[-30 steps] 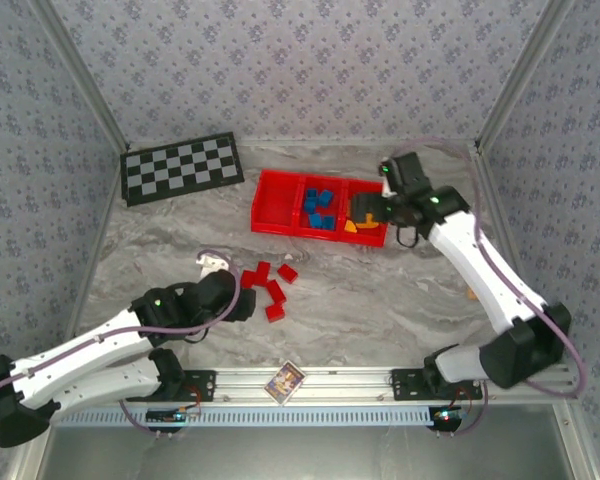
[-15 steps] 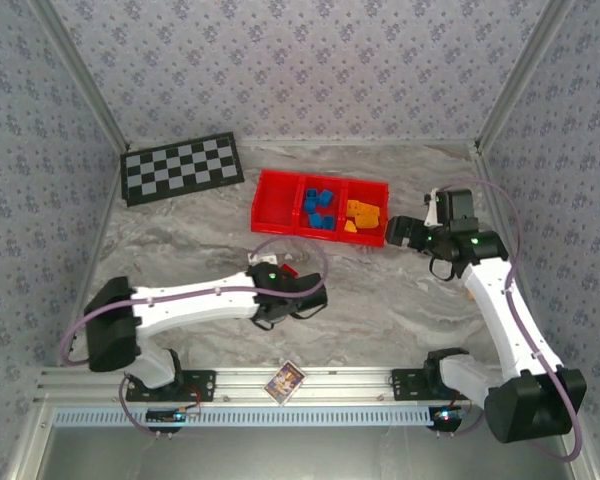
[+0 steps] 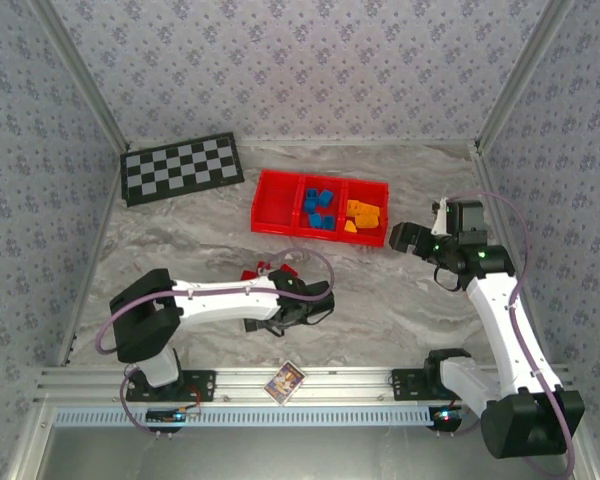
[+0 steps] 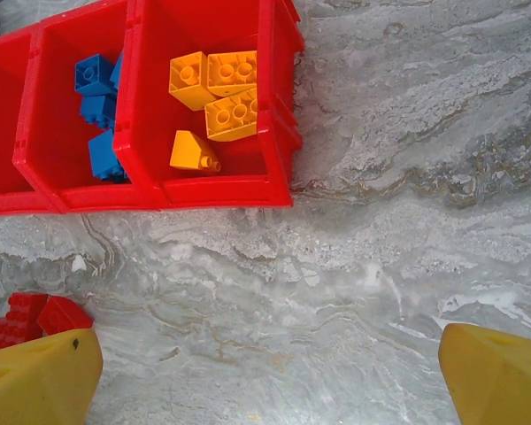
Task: Sort the legos into containers by color
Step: Pick up the lego from the middle-left of the table.
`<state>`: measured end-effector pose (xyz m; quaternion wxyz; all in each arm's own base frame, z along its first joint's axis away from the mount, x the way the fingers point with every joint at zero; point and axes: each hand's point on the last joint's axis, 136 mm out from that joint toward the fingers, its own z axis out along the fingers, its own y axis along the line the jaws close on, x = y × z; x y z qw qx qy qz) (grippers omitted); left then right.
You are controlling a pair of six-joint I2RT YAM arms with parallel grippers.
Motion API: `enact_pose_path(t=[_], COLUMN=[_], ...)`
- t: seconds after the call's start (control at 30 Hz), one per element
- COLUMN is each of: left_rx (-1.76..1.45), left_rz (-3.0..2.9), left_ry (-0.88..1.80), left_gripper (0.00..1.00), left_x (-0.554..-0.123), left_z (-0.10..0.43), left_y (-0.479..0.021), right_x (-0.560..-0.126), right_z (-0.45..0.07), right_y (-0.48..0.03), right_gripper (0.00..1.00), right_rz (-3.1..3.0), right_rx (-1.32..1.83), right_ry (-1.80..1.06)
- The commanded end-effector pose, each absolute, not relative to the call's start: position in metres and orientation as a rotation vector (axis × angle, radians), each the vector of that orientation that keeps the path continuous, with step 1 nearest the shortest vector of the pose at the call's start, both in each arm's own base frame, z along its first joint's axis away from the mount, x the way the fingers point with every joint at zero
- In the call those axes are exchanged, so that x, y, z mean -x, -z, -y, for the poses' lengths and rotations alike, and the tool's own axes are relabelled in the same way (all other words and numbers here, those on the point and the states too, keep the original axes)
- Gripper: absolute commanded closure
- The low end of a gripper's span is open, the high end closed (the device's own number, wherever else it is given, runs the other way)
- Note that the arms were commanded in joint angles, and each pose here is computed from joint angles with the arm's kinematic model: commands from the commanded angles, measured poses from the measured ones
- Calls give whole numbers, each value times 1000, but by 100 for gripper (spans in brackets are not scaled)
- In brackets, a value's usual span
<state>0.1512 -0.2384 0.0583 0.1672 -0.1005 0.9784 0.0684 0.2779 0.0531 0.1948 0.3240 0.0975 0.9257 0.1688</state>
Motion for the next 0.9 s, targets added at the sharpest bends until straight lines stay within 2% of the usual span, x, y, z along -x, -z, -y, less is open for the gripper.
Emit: enact_pose_path(t=[0.0,0.23,0.53,0.6,0.7,0.87], left_rx=[266,217,247,249,251,252], left_rz=[-2845,-2892,-2919,-2911,-2904,-2917], left_ry=[-143,-126,-85,-54,8,0], left_gripper=[14,25,30,41,42,51], left_x=[-152,-154,-156,-159,-163,-164], left_z=[242,243,236,237,241,237], left_y=[-47,-33,-14,-13,-10,-6], right_x=[-279,-282,-283,-284,-284,-283], right_z=[-56,-53,-52,-52,-52,-52], right_y=[-194,-187,-182,-180,-177,-174], right_gripper=[0,0,0,0,0,0], right_rz=[-2422,-2425,-2442,-2446,-2460,-2471], right_rx=[-262,-268,-277,-279,-282,-285], right_ry=[-472,-453,-445,-442,-443,-439])
